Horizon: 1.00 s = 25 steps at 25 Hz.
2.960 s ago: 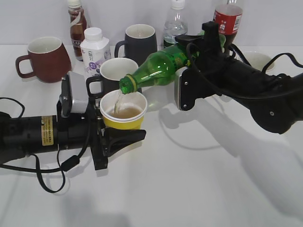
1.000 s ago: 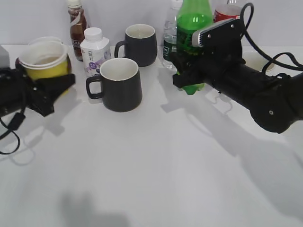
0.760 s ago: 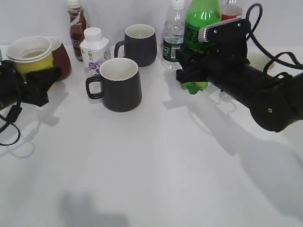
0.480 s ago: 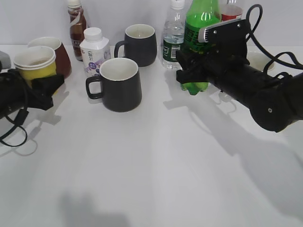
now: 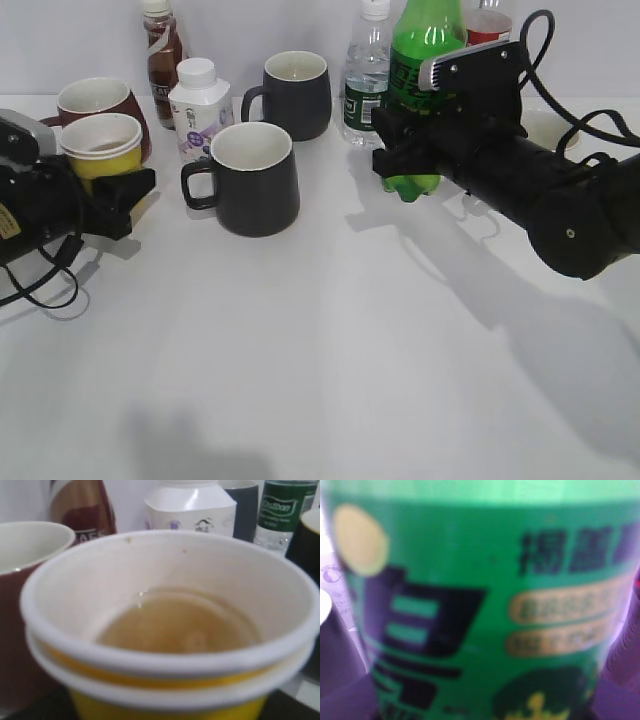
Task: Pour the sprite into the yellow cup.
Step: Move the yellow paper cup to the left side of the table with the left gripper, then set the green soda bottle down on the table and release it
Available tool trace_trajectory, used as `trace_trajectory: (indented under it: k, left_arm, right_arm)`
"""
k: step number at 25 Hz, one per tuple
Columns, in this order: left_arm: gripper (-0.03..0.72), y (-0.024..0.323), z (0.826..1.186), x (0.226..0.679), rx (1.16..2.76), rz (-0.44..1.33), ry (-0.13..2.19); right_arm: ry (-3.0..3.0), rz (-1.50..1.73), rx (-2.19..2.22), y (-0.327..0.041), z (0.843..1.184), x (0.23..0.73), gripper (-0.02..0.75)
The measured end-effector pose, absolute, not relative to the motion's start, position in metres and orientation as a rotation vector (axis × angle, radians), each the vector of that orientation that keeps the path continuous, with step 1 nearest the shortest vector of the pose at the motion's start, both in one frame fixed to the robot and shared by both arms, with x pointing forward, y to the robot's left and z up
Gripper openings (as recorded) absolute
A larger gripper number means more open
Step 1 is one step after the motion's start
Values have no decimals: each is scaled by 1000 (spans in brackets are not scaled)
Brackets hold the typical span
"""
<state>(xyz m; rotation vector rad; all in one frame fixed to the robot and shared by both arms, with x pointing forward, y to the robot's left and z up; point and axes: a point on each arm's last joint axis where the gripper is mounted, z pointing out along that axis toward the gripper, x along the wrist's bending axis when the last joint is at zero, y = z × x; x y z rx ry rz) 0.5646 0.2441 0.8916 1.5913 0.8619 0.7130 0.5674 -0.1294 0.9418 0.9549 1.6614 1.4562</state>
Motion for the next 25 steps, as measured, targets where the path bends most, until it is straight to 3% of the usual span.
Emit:
trace_trajectory:
  k: [7, 18, 25]
  left_arm:
    - [414, 242, 876, 564, 1619, 669, 866]
    - [608, 240, 874, 558, 1604, 644, 843]
    - [622, 241, 868, 544, 1604, 612, 883]
  right_arm:
    - [1665, 1451, 950, -129, 942, 567, 403]
    - [1704, 1428, 871, -127, 939, 566, 403]
    - [1711, 1409, 826, -125, 937, 569, 403]
